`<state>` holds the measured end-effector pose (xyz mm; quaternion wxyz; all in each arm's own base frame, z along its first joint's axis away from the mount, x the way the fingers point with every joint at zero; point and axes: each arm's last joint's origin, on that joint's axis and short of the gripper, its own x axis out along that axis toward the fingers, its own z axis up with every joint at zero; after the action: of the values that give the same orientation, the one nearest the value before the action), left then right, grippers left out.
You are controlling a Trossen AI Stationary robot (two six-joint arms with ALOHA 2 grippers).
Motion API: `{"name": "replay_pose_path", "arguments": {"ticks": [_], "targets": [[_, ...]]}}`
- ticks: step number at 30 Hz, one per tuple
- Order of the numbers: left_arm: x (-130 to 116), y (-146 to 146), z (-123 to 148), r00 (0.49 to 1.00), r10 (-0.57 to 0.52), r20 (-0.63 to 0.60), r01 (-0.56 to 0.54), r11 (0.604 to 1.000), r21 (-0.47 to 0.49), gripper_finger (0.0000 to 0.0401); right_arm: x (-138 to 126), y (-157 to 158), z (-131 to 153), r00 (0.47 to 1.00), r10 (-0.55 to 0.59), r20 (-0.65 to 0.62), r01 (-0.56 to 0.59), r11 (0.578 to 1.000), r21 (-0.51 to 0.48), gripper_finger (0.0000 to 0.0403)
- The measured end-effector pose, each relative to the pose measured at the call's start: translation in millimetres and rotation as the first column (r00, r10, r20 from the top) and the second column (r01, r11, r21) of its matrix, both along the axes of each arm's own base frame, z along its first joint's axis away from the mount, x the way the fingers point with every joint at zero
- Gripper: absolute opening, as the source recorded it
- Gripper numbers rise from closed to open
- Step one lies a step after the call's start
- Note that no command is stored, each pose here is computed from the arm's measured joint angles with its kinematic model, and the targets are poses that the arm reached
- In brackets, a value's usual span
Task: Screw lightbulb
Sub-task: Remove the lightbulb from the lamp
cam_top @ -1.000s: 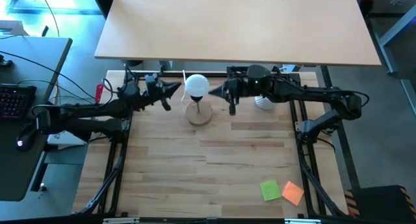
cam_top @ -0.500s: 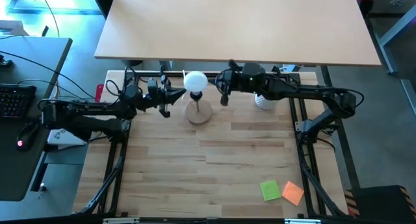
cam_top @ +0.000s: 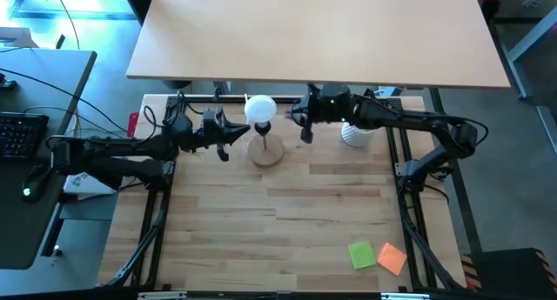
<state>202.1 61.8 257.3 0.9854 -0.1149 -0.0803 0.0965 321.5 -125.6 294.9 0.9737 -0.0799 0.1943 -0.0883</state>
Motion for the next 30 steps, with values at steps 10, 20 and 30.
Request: {"name": "replay_pose_path", "arguments": {"ticks": [10,20,30], "targets": [[-3,3,-18,0.969,0.135,-0.207,-0.144,0.989,-0.029,0.0,32,-12,-34,0.98,0.167,0.11,-0.175,0.982,0.071,0.0217],[-2,6,-24,0.945,0.208,-0.253,-0.211,0.977,0.018,0.0,55,-7,-44,0.933,0.23,0.279,-0.258,0.964,0.067,0.024],[14,12,-35,0.944,0.224,-0.244,-0.224,0.974,0.029,0.0,62,-9,-48,0.916,0.202,0.346,-0.237,0.97,0.062,0.0179]]}}
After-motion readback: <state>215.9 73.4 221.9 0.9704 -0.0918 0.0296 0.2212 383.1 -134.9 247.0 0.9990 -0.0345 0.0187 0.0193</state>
